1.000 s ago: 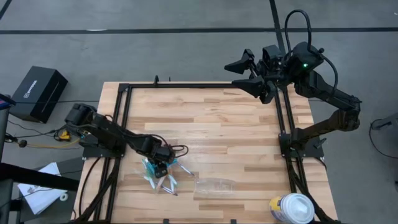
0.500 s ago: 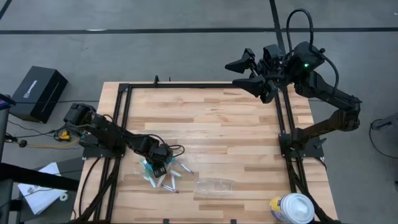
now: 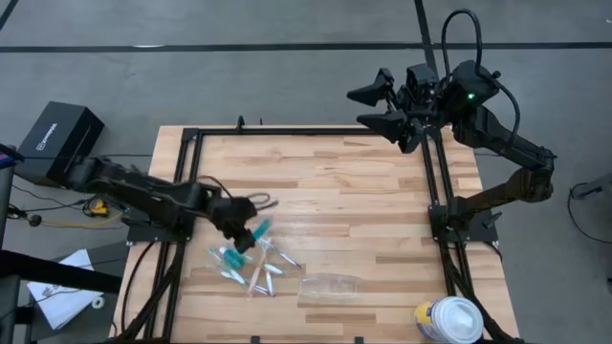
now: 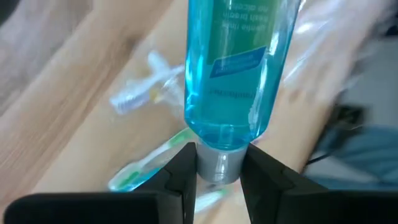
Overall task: Pick & Place toothbrushing station
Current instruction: Put the blue mouthwash into the transparent organizer
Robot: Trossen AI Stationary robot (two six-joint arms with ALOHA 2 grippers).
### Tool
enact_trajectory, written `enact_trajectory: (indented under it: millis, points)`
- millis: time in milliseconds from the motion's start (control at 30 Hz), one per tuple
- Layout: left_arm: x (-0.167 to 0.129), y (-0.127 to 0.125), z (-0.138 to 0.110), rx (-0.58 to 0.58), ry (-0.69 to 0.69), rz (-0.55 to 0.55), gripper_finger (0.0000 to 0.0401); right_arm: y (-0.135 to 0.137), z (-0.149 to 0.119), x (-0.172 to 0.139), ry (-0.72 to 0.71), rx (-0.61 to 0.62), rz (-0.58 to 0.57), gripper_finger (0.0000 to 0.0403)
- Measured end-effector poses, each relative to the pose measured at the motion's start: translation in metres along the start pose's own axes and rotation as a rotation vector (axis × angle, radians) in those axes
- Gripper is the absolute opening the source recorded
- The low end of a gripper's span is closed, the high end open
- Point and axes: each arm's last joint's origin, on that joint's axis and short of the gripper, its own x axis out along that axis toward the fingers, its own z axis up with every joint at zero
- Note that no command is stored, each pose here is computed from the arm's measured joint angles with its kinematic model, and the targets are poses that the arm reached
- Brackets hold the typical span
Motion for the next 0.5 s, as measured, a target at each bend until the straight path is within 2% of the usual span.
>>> enact_trajectory:
  millis: [100,333,500]
  points:
    - [-0.021,0.001,0.005,-0.022,-0.078,-0.084,0.0085,0.0,0.0,0.0,0.001,-0.015,0.001,0.0302]
    - [-0.069,-0.004,0.026,-0.081,-0.377,-0.367,0.0085,0.0,-0.001,0.0,0.008,-0.031,-0.001,0.0301]
    - [-0.086,-0.008,0.037,-0.124,-0.474,-0.522,0.0085,-0.001,-0.005,0.0,0.045,-0.041,-0.012,0.0301]
